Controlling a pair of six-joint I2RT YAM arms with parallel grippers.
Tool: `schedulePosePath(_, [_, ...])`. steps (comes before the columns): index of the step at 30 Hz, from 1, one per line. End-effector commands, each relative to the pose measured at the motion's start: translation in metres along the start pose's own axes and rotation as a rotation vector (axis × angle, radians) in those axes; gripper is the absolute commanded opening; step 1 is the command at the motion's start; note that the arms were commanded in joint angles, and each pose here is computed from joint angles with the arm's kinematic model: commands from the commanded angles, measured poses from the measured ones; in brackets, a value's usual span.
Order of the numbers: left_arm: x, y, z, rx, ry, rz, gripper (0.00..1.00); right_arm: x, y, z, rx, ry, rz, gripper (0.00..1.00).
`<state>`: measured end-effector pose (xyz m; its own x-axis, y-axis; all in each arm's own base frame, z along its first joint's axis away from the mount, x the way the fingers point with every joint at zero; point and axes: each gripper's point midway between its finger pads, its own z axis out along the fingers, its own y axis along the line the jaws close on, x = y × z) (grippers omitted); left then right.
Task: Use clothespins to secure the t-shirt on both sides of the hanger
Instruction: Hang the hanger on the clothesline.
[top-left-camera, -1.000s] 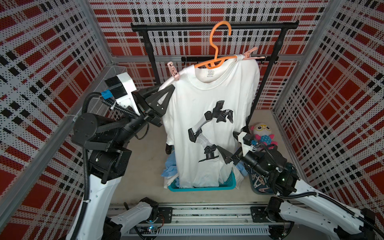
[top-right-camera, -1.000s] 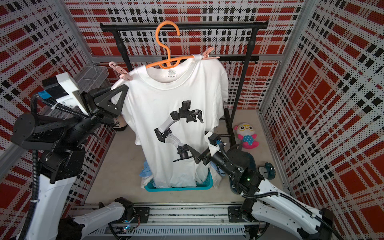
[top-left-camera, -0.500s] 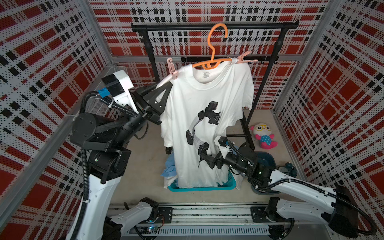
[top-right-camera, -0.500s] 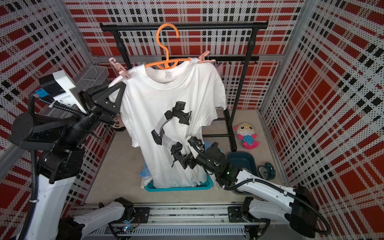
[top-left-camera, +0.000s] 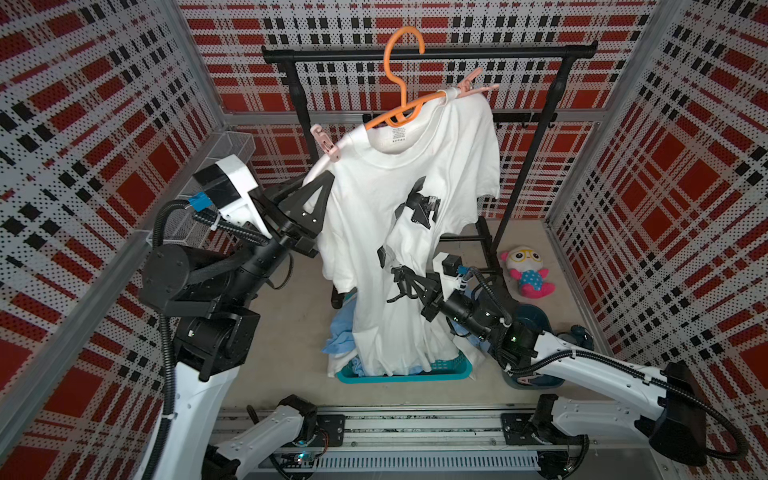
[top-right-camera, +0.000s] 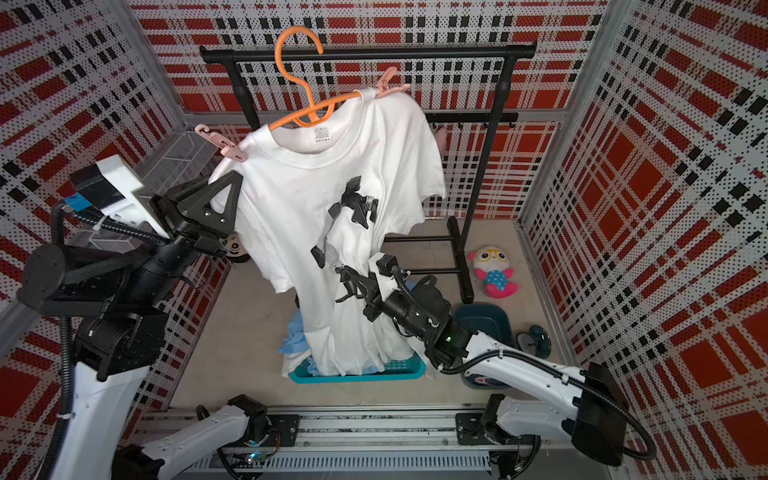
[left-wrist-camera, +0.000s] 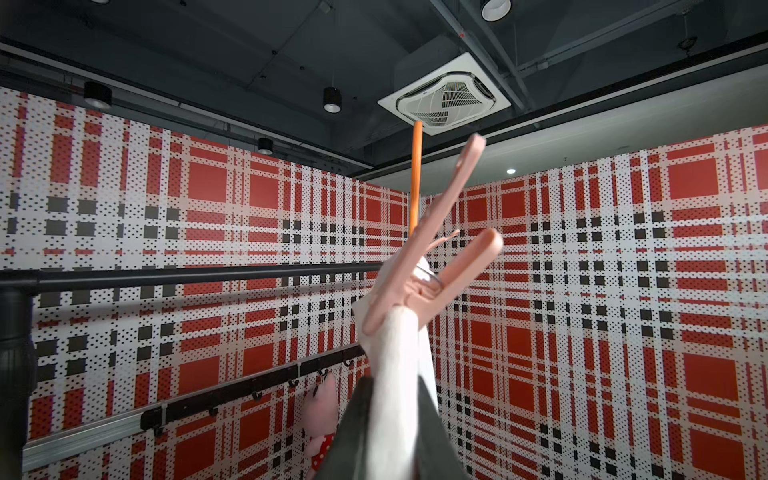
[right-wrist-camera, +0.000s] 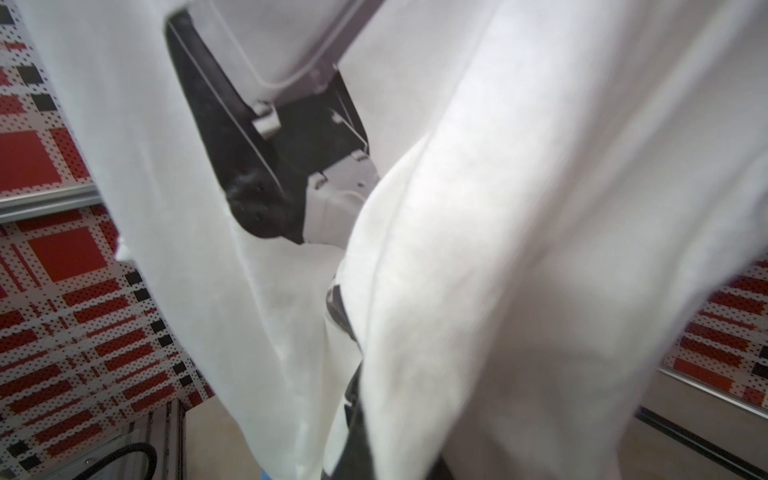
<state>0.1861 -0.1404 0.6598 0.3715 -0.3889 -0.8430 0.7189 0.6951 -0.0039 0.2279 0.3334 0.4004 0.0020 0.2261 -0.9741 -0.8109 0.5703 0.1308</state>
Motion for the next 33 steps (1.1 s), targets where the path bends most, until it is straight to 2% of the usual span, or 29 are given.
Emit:
schedulePosePath(1, [-0.026,0.005,-0.005,-0.048,-0.097,0.036,0.0,-0.066,0.007,-0.011,-0.009,-0.147,0.019,0.0])
schedulePosePath(4, [-0.014,0.009,-0.001,-0.053,-0.062,0.026,0.0,-0.097,-0.001,-0.011,0.061,-0.202,-0.033,0.0])
schedulePosePath(9, [0.007,0.005,0.009,0.001,0.009,0.001,0.0,-0.131,-0.04,0.002,0.334,-0.235,-0.192,0.0])
schedulePosePath(12, [0.018,0.001,0.011,0.038,0.037,-0.013,0.0,-0.135,-0.063,0.013,0.432,-0.233,-0.238,0.0])
schedulePosePath(16, [0.034,-0.007,0.014,0.097,0.093,-0.031,0.0,-0.129,-0.099,0.022,0.485,-0.252,-0.182,0.0])
schedulePosePath(18, [0.041,-0.004,0.017,0.093,0.112,-0.056,0.0,-0.123,-0.112,0.03,0.514,-0.253,-0.198,0.0])
schedulePosePath(25, [0.067,0.034,0.038,-0.068,0.145,-0.125,0.0,-0.114,-0.142,0.068,0.545,-0.267,-0.219,0.0])
schedulePosePath(30, [0.081,0.056,0.053,-0.191,0.164,-0.074,0.0,-0.115,-0.161,0.099,0.599,-0.289,-0.266,0.0])
schedulePosePath(33, [0.086,0.074,0.06,-0.285,0.178,-0.053,0.0,-0.112,-0.17,0.119,0.582,-0.308,-0.244,0.0])
